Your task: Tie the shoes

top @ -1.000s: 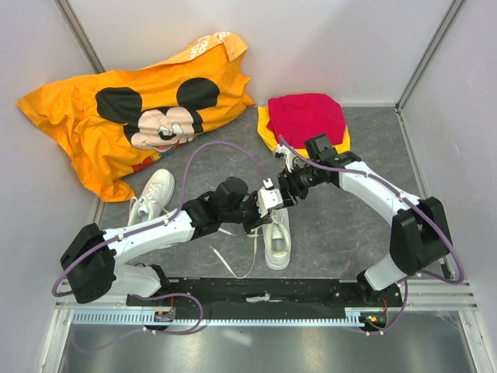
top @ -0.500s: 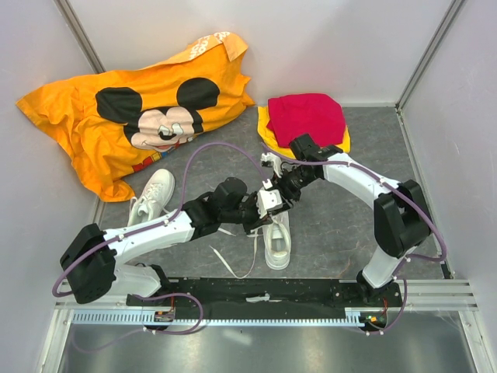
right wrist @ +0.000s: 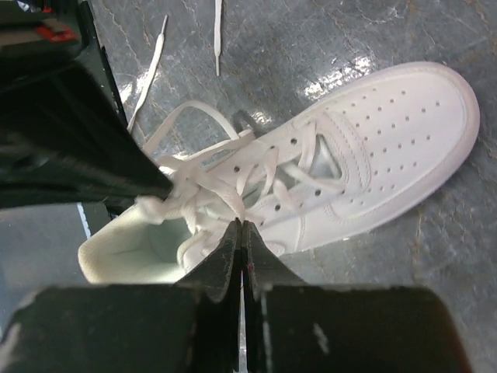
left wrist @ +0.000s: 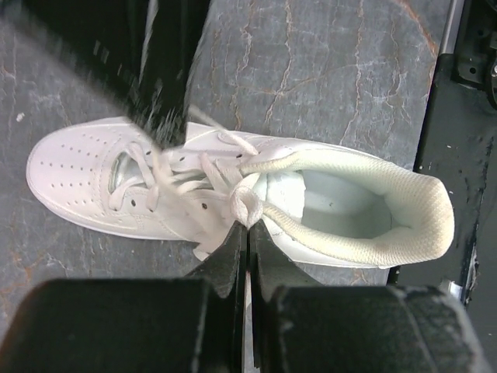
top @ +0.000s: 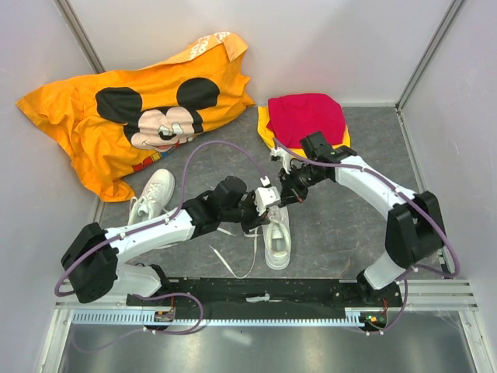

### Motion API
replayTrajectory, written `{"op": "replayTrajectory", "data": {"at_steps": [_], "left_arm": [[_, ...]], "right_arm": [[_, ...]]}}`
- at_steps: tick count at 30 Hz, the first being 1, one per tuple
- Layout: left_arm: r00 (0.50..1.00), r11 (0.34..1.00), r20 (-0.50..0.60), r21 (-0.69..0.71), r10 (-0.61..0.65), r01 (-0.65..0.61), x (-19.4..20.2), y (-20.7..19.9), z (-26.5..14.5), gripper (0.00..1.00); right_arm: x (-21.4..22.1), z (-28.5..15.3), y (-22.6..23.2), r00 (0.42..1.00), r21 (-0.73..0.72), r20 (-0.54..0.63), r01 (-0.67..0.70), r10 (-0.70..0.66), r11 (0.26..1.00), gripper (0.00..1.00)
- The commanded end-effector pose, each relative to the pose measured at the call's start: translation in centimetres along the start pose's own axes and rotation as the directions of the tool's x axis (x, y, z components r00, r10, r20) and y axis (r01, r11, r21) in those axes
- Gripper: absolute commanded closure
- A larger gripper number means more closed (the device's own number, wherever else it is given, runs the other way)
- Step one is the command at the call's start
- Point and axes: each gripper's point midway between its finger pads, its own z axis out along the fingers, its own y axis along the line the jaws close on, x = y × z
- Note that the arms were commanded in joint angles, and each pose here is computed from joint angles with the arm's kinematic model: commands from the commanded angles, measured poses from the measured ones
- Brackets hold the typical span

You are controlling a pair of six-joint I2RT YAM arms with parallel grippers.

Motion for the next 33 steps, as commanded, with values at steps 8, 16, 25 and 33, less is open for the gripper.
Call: {"op": "replayTrajectory", "data": {"at_steps": [8,16,25,33], "left_arm": [[0.971,0.972,0.043,0.048,-0.233,0.231,-3.9,-0.4,0.4,0.98],[0.945,0.945,-0.045,0.039,-0.324,0.326,-2.1,-0.2,1.8,0.98],[0.861,0.862,-0.042,-0.017,-0.507,0.507,-0.6,3.0,2.6,0.98],[0.822,0.819,0.022,0.104,-0.568,0.564,-2.1,2.1,3.2,0.98]], "right_arm": [[-1.4,-1.3,2.1,0.99,-0.019,0.134,-0.036,0.038,0.999,1.0],[-2.1,-1.6,2.3,0.984,-0.005,0.17,-0.043,0.043,0.999,1.0],[-2.1,-1.6,2.4,0.979,0.001,0.196,-0.064,0.063,0.998,1.0],[-1.9,-1.6,2.9,0.973,-0.012,0.212,-0.089,0.09,0.996,0.99]]}}
